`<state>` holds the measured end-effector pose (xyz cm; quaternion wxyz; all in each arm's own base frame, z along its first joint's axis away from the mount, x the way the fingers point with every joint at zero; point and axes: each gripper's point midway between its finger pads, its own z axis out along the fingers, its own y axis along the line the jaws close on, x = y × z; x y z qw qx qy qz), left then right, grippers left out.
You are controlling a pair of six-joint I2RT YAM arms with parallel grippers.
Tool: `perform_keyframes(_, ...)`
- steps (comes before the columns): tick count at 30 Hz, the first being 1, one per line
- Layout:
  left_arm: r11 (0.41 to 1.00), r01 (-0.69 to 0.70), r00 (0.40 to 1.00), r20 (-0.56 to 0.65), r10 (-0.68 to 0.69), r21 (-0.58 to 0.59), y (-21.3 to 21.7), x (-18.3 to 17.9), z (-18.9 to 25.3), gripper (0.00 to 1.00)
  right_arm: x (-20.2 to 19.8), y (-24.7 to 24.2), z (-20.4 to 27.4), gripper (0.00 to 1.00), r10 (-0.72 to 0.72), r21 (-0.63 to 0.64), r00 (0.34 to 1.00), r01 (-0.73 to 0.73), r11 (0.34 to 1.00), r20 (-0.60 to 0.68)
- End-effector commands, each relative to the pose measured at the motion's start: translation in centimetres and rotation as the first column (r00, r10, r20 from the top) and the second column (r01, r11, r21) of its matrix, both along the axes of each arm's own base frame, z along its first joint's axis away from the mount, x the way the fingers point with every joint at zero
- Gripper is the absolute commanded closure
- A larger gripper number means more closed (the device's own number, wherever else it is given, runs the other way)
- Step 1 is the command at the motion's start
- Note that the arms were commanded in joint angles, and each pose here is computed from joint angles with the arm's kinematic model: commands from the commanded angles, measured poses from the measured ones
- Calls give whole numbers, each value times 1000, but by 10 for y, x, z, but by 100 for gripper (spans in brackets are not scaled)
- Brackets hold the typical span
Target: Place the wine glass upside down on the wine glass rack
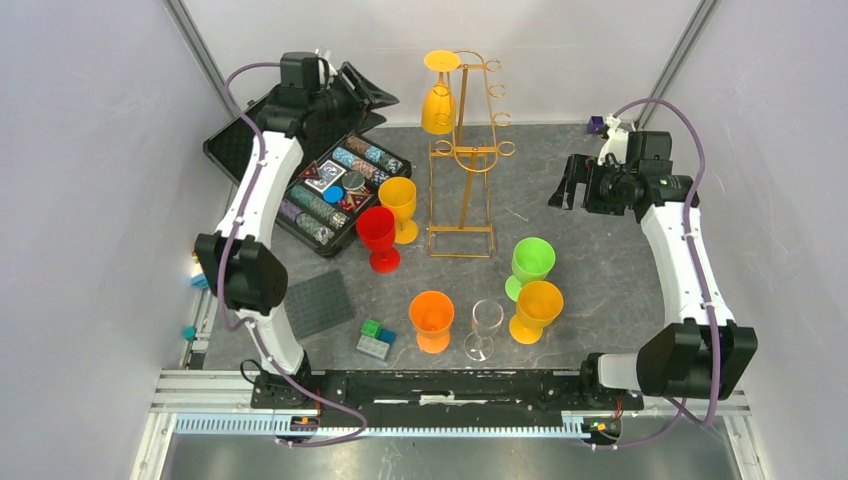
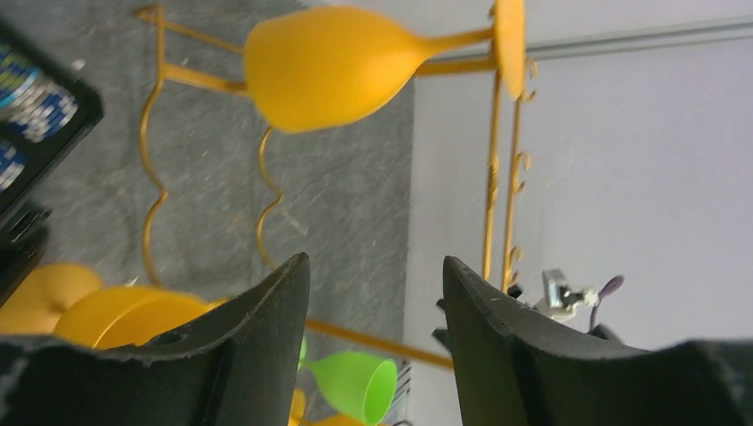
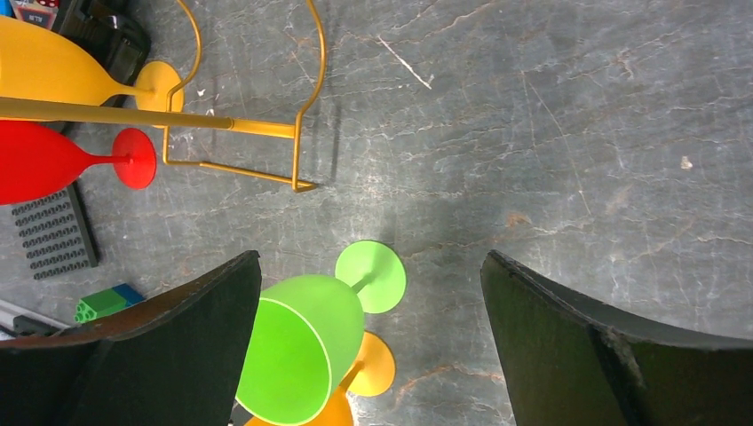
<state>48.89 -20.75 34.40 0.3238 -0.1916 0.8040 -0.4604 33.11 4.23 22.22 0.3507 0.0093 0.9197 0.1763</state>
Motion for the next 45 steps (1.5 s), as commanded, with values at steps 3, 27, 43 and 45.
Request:
perform_keyframes(3, 987, 118, 993, -39, -115, 107, 12, -68, -24, 39, 15, 19, 9, 2, 55, 59, 998, -57, 997, 26)
perform_keyframes(27, 849, 314, 946, -220, -239, 425, 4, -137, -81, 43, 10, 32, -16, 2, 100, 103, 994, -95, 990, -43)
perform_keyframes(43, 680, 446, 886, -394, -244, 582, -31, -112, -153, 41, -1, 36, -24, 2, 115, 125, 991, -106, 986, -66)
perform_keyframes(45, 666, 447, 885, -402, -234, 597, -30, -108, -160, 41, -2, 37, -24, 2, 119, 133, 991, -109, 985, -67)
